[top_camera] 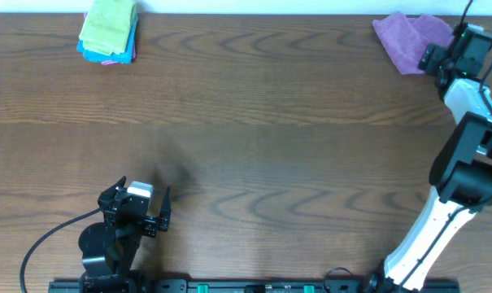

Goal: Fold the cloth
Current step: 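Reach the right gripper to the crumpled pink cloth and grasp it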

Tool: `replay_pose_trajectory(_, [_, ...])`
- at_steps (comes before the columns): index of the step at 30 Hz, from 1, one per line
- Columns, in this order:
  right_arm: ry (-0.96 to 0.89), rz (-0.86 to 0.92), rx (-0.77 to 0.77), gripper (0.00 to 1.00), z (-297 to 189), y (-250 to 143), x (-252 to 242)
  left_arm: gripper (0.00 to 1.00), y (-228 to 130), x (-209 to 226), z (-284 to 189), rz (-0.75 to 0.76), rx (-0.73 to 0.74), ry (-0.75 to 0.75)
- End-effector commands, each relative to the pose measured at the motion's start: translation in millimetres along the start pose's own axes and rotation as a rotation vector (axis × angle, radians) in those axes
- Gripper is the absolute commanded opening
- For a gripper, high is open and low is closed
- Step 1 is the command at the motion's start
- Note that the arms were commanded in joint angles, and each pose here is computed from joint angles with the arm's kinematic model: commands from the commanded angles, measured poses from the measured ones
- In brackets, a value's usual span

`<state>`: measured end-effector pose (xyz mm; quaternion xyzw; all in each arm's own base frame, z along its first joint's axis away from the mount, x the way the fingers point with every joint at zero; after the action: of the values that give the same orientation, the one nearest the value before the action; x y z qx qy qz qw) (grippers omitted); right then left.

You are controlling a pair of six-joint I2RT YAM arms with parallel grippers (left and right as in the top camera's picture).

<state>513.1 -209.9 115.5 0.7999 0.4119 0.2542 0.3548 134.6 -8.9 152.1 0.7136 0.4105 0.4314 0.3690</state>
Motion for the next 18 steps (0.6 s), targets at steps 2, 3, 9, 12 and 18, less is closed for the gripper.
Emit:
replay_pose_trajectory(2, [0.014,0.040,0.028,0.79,11.2,-9.2,0.1,0.95,-6.7,-2.9,2.9,0.010,0.017,-0.012])
replay_pose_trajectory(3, [0.021,0.040,0.045,0.77,14.4,-14.6,0.0,0.95,-6.7,-2.9,2.9,0.010,0.017,-0.012])
replay_pose_trajectory(9, [0.017,0.048,0.053,0.77,18.2,-18.9,-1.7,0.95,-6.7,-2.9,2.9,0.010,0.017,-0.012])
replay_pose_trajectory(12, [0.017,0.048,0.055,0.75,18.7,-19.7,-1.8,0.95,-6.7,-2.9,2.9,0.010,0.017,-0.012])
replay_pose_trajectory(18, [0.034,0.085,0.072,0.41,19.5,-22.6,-0.5,0.95,-6.7,-2.9,2.9,0.010,0.017,-0.012])
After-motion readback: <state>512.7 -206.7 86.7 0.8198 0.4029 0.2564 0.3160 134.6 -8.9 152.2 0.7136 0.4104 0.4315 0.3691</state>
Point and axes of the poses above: each gripper's point midway between its finger pads, its own z axis out along the fingers, its own x axis along the line the jaws close on, y = z × x, the point moved 9 cm from there along -z, back along the fingers, and after that the axes turned 11 degrees about z, right-handed, at the moved point
